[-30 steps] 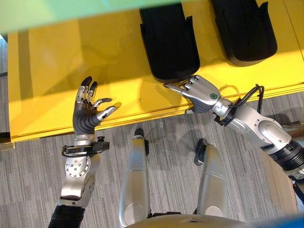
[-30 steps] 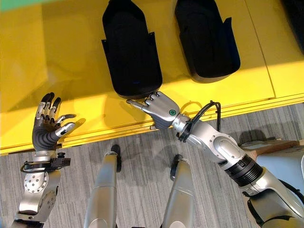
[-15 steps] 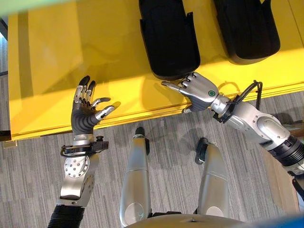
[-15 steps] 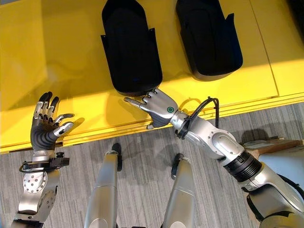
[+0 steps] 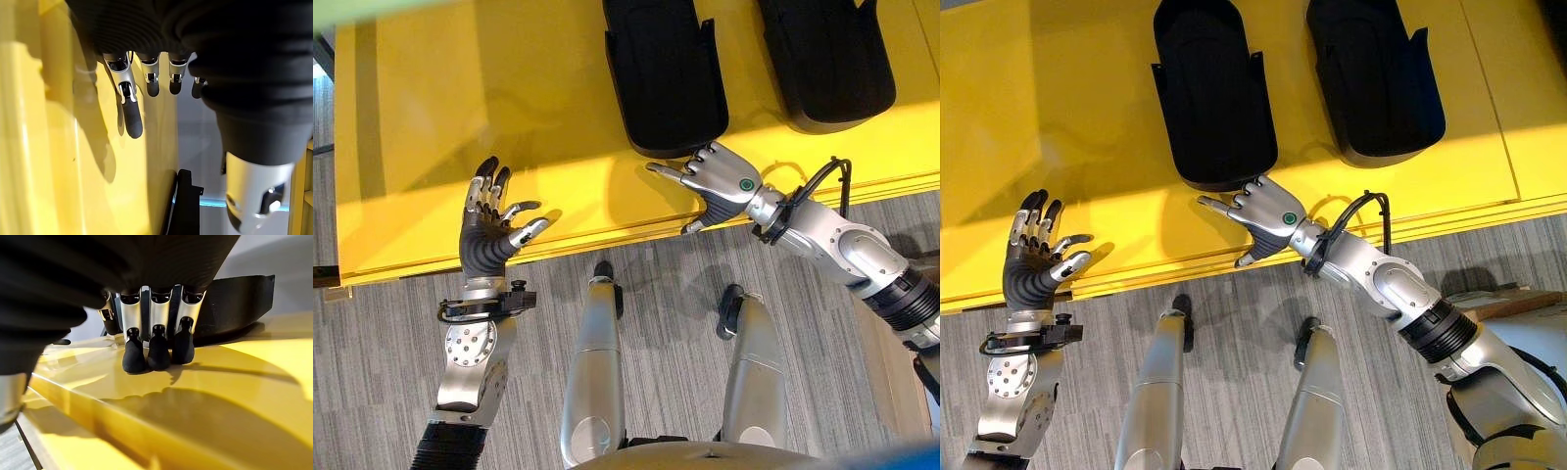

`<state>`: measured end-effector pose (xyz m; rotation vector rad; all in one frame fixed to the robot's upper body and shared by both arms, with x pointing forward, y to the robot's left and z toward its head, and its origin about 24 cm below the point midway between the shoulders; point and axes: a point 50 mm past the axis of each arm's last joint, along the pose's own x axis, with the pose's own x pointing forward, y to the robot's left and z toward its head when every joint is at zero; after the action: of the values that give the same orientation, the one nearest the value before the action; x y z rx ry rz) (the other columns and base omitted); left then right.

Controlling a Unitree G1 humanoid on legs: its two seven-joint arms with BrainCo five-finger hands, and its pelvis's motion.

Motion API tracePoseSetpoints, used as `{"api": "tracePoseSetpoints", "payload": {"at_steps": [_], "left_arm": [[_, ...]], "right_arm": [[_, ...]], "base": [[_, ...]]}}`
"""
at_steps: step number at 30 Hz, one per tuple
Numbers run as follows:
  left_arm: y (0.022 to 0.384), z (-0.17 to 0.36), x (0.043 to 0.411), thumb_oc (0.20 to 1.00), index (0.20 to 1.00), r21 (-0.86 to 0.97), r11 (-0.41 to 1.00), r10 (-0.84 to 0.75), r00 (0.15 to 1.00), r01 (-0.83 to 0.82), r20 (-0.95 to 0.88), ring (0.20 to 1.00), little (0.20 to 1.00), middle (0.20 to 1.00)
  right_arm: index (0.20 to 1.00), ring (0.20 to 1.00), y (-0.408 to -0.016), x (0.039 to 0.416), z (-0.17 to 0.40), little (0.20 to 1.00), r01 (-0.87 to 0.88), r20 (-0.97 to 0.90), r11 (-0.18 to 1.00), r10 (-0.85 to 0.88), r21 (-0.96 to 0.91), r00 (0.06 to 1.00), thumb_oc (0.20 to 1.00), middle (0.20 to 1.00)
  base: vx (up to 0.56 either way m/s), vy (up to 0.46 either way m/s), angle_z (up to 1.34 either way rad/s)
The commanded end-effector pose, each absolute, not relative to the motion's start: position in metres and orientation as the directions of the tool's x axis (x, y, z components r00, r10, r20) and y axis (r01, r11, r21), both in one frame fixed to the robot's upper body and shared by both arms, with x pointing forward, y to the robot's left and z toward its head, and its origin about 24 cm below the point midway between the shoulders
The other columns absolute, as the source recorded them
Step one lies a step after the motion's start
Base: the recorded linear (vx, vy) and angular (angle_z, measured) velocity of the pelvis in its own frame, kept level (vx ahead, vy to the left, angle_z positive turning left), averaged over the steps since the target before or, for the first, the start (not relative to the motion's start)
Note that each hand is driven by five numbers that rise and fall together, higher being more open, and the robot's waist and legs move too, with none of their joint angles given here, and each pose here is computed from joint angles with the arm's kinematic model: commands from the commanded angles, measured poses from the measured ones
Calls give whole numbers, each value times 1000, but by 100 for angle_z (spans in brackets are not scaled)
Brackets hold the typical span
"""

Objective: Move parts from the plastic box to the shelf.

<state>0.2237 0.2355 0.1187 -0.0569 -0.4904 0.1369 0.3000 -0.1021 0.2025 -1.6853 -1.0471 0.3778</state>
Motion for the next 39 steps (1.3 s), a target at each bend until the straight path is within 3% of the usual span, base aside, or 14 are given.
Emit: {"api": "tracePoseSetpoints", "payload": {"at_steps": [1, 24, 29, 39], "left_arm": [[245, 79, 212, 1000, 1000, -67, 985, 170, 948, -158, 270, 1000, 1000, 1000], [245, 78, 213, 1000, 1000, -55, 987, 160, 952, -151, 260, 1000, 1000, 1000], [243, 76, 214, 1000, 1000, -65, 984, 176, 950, -165, 258, 1000, 1000, 1000], [240, 74, 214, 1000, 1000, -50, 984, 179, 950, -172, 255, 1000, 1000, 1000]], "right_arm": [[1000, 1000, -104, 315, 256, 1000, 618, 451, 30, 712, -785, 538, 1000, 1000], [1000, 1000, -115, 322, 263, 1000, 633, 504, 52, 657, -772, 561, 1000, 1000], [1000, 1000, -126, 298, 221, 1000, 501, 477, 166, 646, -850, 596, 1000, 1000], [1000, 1000, -143, 272, 183, 1000, 361, 435, 250, 611, -898, 661, 1000, 1000]], "base": [[0, 0, 0], [0, 0, 0], [0, 0, 0], [2, -3, 0]]}}
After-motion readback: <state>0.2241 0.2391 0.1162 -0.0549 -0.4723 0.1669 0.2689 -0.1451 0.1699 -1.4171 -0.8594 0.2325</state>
